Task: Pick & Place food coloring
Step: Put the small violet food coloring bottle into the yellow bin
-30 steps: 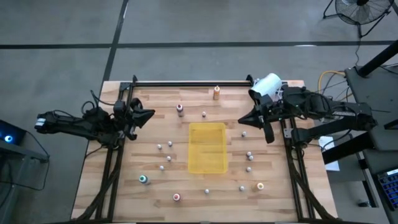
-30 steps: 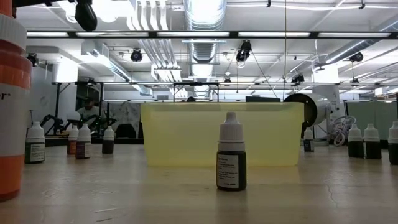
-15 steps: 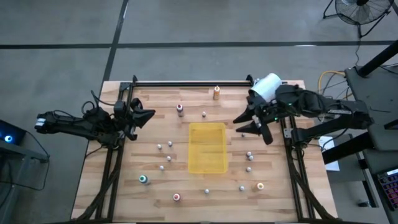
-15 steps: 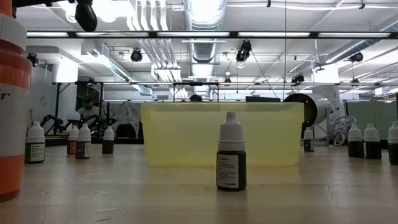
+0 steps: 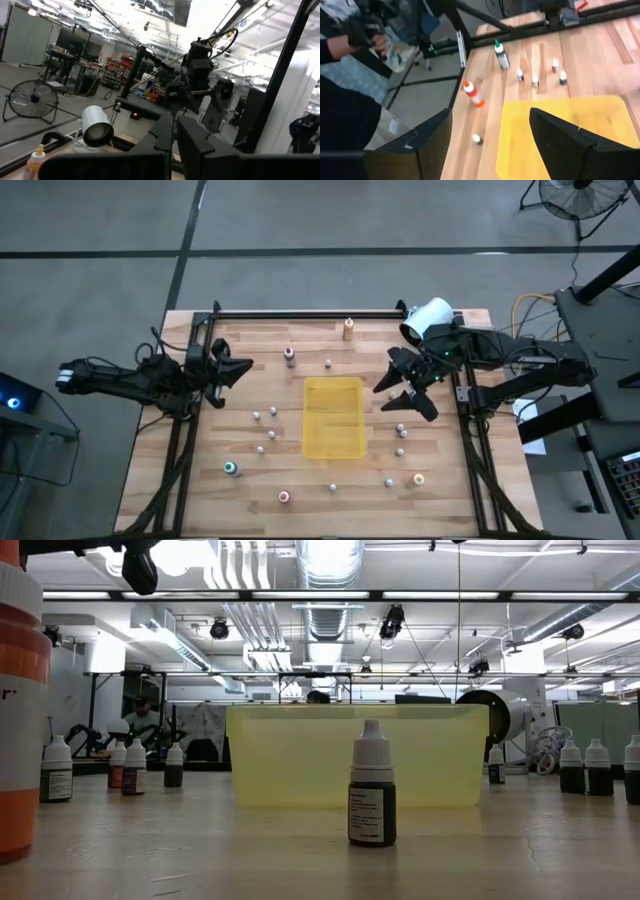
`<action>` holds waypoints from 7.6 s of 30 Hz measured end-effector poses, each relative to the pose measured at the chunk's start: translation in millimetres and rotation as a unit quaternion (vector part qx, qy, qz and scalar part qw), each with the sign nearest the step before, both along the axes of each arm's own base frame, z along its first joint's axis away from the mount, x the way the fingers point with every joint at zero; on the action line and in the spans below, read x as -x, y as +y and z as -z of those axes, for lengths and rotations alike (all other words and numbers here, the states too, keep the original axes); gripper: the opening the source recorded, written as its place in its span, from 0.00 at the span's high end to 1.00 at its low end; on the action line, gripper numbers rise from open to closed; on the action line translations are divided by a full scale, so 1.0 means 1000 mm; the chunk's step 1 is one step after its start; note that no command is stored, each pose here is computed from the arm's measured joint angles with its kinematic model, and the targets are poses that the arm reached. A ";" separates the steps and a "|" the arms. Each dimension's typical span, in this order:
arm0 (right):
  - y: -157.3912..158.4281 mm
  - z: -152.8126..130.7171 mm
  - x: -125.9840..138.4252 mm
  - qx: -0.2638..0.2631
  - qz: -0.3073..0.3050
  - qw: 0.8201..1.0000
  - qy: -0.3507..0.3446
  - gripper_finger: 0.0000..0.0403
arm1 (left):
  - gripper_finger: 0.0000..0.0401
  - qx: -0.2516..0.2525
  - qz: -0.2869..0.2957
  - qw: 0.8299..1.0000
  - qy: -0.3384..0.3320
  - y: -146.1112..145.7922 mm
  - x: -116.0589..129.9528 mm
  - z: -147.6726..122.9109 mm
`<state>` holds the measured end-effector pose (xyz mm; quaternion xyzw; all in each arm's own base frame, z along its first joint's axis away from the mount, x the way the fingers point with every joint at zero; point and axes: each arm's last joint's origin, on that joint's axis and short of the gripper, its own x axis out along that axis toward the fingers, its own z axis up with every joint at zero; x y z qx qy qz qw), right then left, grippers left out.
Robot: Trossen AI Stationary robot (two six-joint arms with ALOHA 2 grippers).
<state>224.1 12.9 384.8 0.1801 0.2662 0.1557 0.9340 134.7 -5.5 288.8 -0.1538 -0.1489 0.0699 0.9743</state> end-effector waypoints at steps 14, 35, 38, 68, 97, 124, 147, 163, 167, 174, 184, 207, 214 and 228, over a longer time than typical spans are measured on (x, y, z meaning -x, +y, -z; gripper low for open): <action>-0.002 0.013 0.006 0.052 0.015 0.997 0.060 0.41 | 1.00 -0.011 -0.003 1.000 0.005 0.000 0.000 0.001; -0.008 0.055 0.002 0.130 0.079 0.953 0.263 0.42 | 1.00 -0.010 -0.002 1.000 0.009 0.000 0.000 0.002; -0.010 0.063 -0.004 0.148 0.092 0.941 0.289 0.42 | 1.00 -0.010 -0.002 1.000 0.009 0.000 0.000 0.002; -0.062 0.166 -0.003 0.119 0.154 0.881 0.430 0.45 | 1.00 -0.013 -0.002 0.999 0.036 0.000 -0.002 0.007; -0.068 0.213 0.001 0.165 0.102 0.892 0.409 0.45 | 1.00 -0.016 -0.002 0.999 0.048 0.000 -0.002 0.009; -0.071 0.227 -0.008 0.150 0.092 0.890 0.420 0.52 | 1.00 -0.017 -0.002 0.997 0.069 0.000 -0.003 0.015; -0.071 0.226 -0.007 0.142 0.102 0.888 0.425 0.86 | 1.00 -0.015 -0.002 0.997 0.074 0.000 -0.003 0.018; -0.074 0.122 -0.055 0.133 0.093 0.937 0.309 0.86 | 1.00 -0.015 -0.002 0.997 0.073 0.000 -0.003 0.018; -0.069 0.091 -0.064 0.141 0.092 0.950 0.263 0.86 | 1.00 -0.015 -0.002 0.997 0.073 0.000 -0.003 0.018; -0.054 0.064 -0.074 0.136 0.088 0.961 0.224 0.86 | 1.00 -0.015 -0.002 0.997 0.073 0.000 -0.003 0.018; -0.030 0.061 -0.092 0.133 0.060 0.963 0.226 0.86 | 1.00 -0.015 -0.002 0.997 0.073 0.000 -0.003 0.018; 0.000 0.173 -0.162 0.141 0.007 0.916 0.376 0.86 | 1.00 -0.015 -0.002 0.997 0.073 0.000 -0.003 0.018; 0.000 0.204 -0.169 0.135 0.015 0.898 0.419 0.87 | 1.00 -0.015 -0.001 0.997 0.073 0.000 -0.003 0.018; -0.002 0.214 -0.173 0.163 0.049 0.890 0.424 0.87 | 1.00 -0.015 -0.001 0.997 0.073 0.000 -0.003 0.018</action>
